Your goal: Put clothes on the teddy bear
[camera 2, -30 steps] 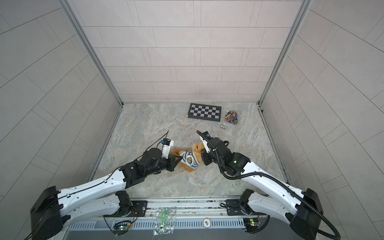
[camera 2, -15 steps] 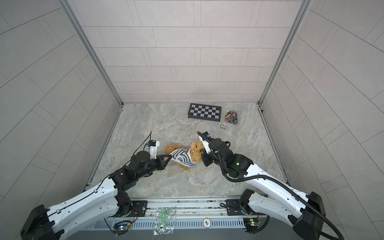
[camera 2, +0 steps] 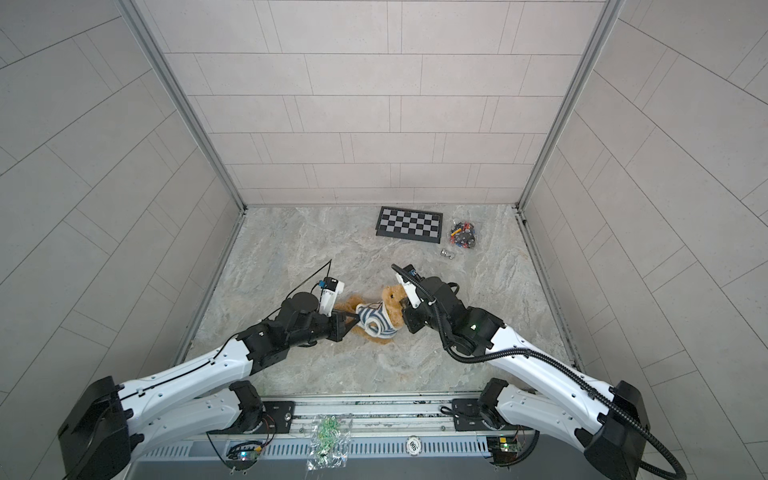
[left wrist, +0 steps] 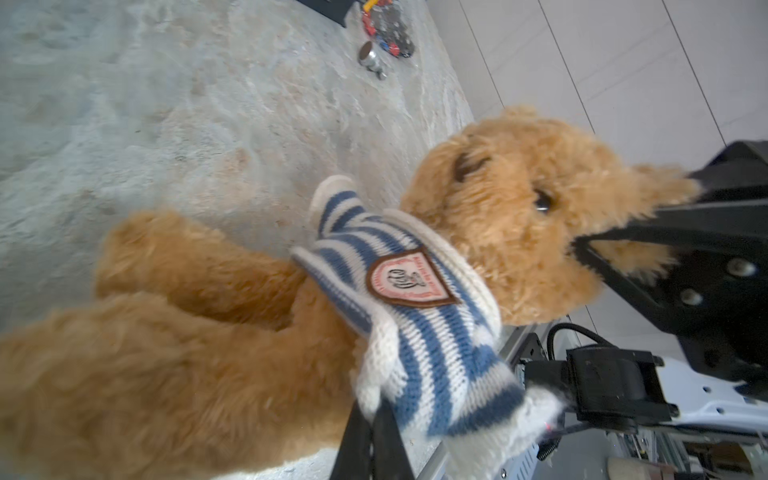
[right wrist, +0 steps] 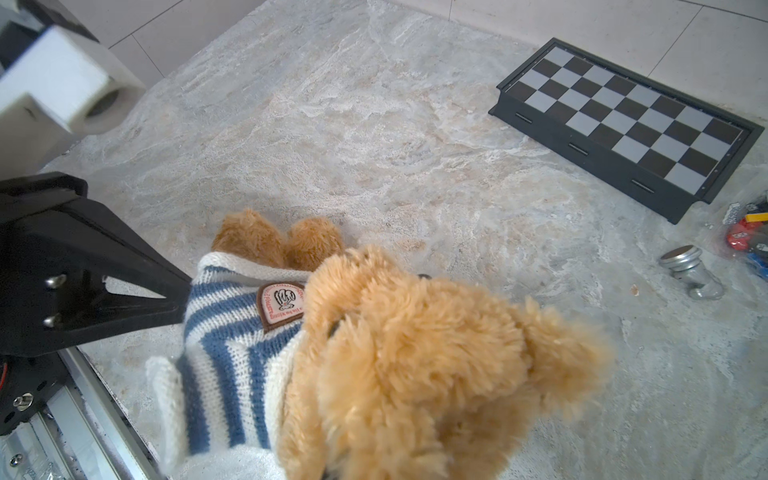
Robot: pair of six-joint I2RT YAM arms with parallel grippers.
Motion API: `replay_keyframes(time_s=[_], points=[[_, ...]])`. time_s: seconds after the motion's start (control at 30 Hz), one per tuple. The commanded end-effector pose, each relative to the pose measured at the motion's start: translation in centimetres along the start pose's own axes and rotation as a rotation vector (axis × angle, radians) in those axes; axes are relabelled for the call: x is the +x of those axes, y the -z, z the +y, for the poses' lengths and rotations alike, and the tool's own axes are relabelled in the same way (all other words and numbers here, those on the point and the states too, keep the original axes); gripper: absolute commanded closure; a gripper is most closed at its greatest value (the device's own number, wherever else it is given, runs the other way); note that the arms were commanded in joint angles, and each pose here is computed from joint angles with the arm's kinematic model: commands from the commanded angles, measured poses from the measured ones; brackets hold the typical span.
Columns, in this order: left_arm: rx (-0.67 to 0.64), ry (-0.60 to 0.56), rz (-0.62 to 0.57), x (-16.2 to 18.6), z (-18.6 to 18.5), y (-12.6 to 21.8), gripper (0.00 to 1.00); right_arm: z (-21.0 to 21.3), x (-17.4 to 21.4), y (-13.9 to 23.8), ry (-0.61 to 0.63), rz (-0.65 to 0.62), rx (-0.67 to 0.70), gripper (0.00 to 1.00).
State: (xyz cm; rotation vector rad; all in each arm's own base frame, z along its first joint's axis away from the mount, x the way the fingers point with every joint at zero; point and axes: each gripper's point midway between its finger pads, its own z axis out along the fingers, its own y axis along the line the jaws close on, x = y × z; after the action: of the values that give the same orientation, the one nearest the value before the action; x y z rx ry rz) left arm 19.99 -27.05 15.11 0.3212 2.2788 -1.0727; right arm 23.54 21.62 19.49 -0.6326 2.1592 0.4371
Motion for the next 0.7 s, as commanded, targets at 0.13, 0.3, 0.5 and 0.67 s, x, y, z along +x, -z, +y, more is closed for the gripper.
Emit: replay_keyframes(time_s=[0.13,0.3,0.5,0.67], points=[[0.045,-0.055,0.043,0.4,-1.3,-0.9,1.00,0.7,-2.0,0.5,0.016,-0.063,-0.021,1.00],[0.024,-0.014,0.086,2.1,0.0,-1.1,0.95,0.8,-2.1,0.8,0.020,-0.088,-0.032,1.00],[0.035,-0.017,0.071,2.7,0.0,0.6,0.81,0.9,-2.8,1.6,0.024,-0.159,-0.046,1.00],[0.072,-0.022,0.005,0.8,-1.6,2.1,0.68,2.2,-4.0,2.7,0.078,-0.239,-0.109,1.00]])
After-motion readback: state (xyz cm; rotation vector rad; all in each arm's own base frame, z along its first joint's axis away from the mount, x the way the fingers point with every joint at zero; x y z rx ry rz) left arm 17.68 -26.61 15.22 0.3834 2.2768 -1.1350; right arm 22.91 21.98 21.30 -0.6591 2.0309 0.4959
